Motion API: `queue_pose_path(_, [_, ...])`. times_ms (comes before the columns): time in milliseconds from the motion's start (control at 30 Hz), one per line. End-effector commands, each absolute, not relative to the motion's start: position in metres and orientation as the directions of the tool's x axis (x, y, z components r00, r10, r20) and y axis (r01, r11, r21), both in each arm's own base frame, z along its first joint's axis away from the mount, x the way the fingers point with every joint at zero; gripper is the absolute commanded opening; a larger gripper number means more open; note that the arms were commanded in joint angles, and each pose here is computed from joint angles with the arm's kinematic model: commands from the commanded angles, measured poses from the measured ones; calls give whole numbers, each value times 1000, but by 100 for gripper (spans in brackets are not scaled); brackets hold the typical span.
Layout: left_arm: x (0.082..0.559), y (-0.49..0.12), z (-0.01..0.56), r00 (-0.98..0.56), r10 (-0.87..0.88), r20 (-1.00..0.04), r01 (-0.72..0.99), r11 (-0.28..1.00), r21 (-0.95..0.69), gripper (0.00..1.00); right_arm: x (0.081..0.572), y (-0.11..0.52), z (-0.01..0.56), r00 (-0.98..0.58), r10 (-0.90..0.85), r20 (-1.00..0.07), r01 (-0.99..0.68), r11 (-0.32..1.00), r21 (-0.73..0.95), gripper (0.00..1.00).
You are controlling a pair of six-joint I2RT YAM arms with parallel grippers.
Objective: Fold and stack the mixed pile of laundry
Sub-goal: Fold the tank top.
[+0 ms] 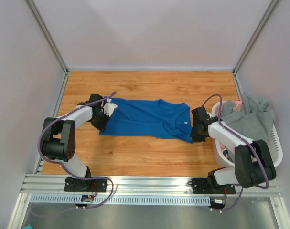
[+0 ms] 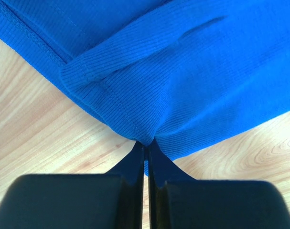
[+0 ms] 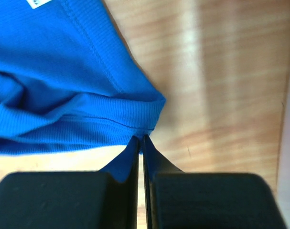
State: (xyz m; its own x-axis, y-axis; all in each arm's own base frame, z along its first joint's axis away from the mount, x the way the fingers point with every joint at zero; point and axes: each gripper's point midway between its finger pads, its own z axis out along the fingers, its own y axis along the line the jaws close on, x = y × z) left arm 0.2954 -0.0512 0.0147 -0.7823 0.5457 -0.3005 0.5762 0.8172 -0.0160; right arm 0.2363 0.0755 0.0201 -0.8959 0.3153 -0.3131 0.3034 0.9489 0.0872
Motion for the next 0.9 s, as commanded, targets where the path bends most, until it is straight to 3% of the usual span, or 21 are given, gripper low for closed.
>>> queue_pose_path(0, [272, -48, 13, -766, 580, -277, 610, 792, -28, 0, 225, 73, 38, -877, 342, -336, 320, 940, 122, 0])
queue_pose_path(400, [237, -32, 27, -739, 621, -261, 641, 767, 11, 0, 198, 89, 83, -869, 376, -322, 298, 916, 268, 0])
queue_pose_path(533, [243, -24, 31, -737, 621, -269, 633, 773, 49, 0, 218, 93, 83, -874, 365, -320, 291, 922, 257, 0])
queue_pose_path(700, [256, -21, 29, -741, 617, -266, 625, 778, 62, 0, 253, 91, 56, -883, 408, -232, 348, 901, 259, 0])
queue_pose_path(867, [264, -24, 24, -740, 617, -268, 629, 776, 52, 0, 279, 87, 52, -859, 443, -255, 387, 890, 241, 0])
